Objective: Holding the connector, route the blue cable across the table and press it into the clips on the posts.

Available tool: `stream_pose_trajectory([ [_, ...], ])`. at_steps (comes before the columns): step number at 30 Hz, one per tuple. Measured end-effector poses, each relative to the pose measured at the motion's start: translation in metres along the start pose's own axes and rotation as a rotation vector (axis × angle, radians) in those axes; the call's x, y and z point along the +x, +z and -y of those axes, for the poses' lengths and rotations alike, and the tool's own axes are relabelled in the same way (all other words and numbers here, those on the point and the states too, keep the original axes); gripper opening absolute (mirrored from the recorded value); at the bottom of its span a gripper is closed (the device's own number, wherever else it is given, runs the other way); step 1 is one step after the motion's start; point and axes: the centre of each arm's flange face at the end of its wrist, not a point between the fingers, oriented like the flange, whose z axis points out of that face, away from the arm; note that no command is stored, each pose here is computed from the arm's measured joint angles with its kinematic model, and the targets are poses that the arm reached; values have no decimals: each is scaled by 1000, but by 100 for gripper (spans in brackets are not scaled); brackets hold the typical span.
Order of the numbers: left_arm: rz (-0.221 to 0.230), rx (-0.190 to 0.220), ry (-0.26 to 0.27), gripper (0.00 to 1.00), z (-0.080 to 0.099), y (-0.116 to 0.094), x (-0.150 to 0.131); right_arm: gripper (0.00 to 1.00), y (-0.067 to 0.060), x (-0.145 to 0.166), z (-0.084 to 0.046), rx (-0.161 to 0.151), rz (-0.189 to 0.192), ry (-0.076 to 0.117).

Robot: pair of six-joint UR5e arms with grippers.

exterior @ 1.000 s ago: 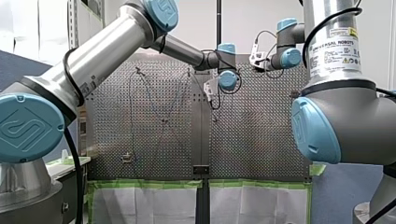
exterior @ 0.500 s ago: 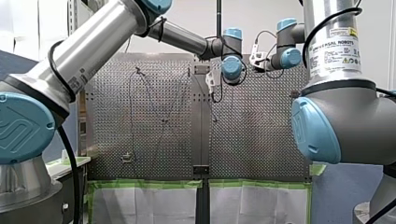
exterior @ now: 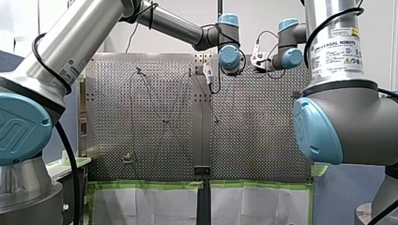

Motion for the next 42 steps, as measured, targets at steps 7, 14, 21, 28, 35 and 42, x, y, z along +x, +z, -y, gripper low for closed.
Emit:
stream_pose_trajectory([
  [7,48,-2,-45,100,-13,-10,-22,0,0,-1,2,3,2,1],
  [14,98,22,-125,100,-22,-21,-43,0,0,-1,0,0,3,2],
  [21,151,60,-222,100,-36,-29,-64,0,0,-1,0,-1,3,1],
  [28,148,46,-282,100,-45,-31,-37,0,0,-2,3,3,6,-2],
  [35,115,-6,-289,100,-53,-30,16,0,-1,-2,5,6,12,3],
  [42,81,-25,-286,100,-63,-33,68,0,0,-3,7,9,12,2],
])
